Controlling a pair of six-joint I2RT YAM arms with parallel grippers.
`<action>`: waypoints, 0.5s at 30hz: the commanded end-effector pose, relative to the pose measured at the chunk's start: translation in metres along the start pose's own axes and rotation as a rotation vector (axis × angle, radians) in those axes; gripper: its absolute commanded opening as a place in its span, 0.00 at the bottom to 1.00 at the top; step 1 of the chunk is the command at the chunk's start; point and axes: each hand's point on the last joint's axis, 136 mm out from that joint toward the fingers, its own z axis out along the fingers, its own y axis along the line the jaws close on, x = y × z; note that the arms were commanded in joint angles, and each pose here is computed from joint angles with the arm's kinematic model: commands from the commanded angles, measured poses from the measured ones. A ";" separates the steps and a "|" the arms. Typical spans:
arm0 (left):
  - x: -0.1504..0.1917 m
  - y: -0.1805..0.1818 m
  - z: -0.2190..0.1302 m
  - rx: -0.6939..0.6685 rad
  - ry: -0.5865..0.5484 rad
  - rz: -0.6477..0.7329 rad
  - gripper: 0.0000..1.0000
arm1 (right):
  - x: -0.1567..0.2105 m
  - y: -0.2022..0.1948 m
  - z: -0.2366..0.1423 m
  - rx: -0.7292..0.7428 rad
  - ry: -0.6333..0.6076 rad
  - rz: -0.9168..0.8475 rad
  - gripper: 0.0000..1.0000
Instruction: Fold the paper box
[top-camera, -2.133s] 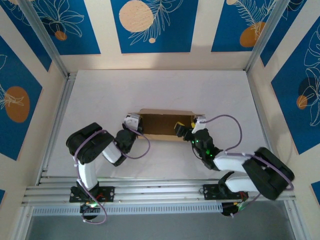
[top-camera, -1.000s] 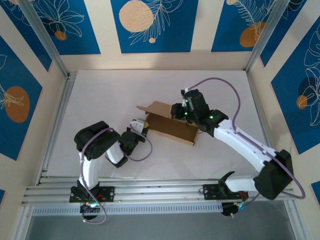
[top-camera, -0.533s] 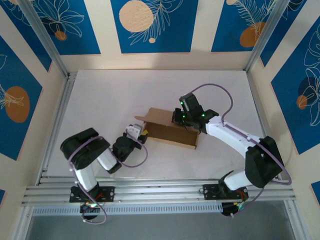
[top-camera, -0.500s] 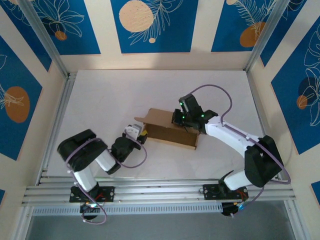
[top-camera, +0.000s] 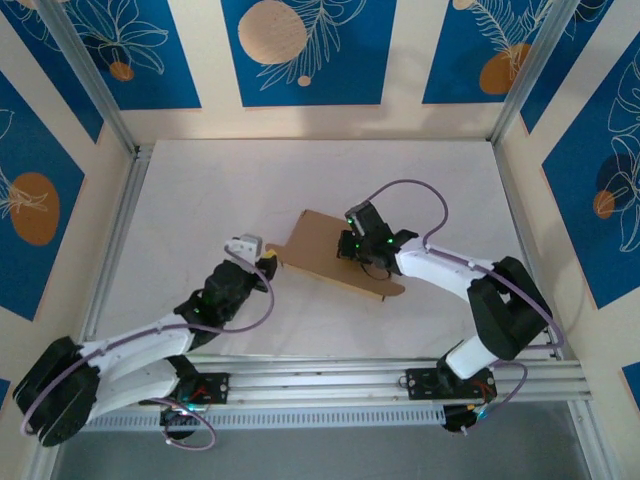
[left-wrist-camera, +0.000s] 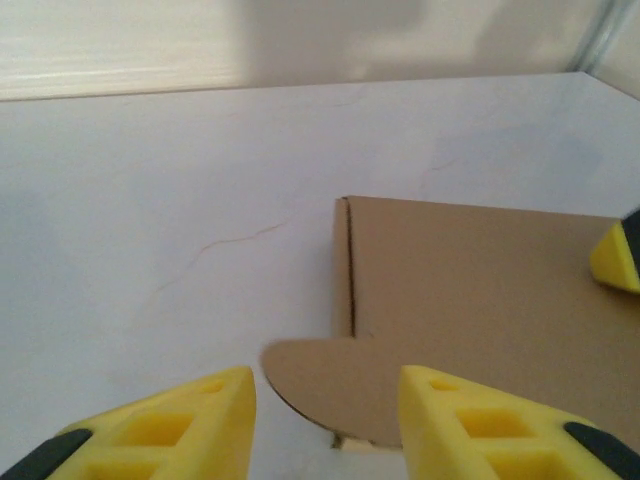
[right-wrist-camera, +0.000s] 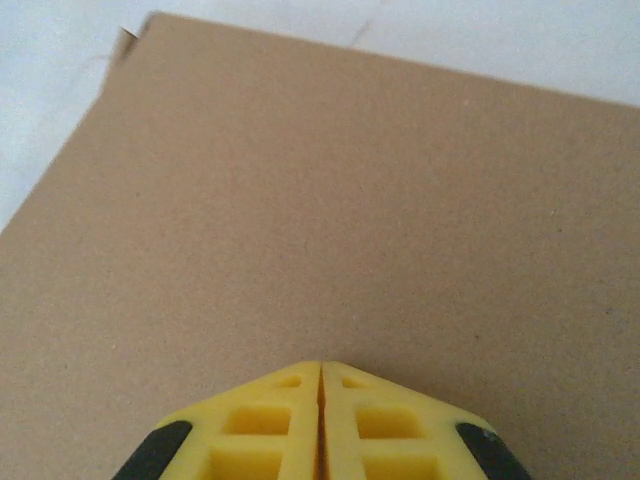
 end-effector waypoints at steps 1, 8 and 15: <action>0.003 0.022 -0.012 -0.128 0.065 0.002 0.40 | 0.020 -0.022 0.010 0.082 0.056 -0.035 0.11; -0.025 0.021 -0.007 -0.162 0.072 0.063 0.41 | 0.034 -0.026 0.022 0.096 0.127 -0.073 0.12; -0.034 -0.021 0.034 -0.021 0.236 0.007 0.56 | 0.075 -0.058 0.048 0.272 0.337 -0.107 0.11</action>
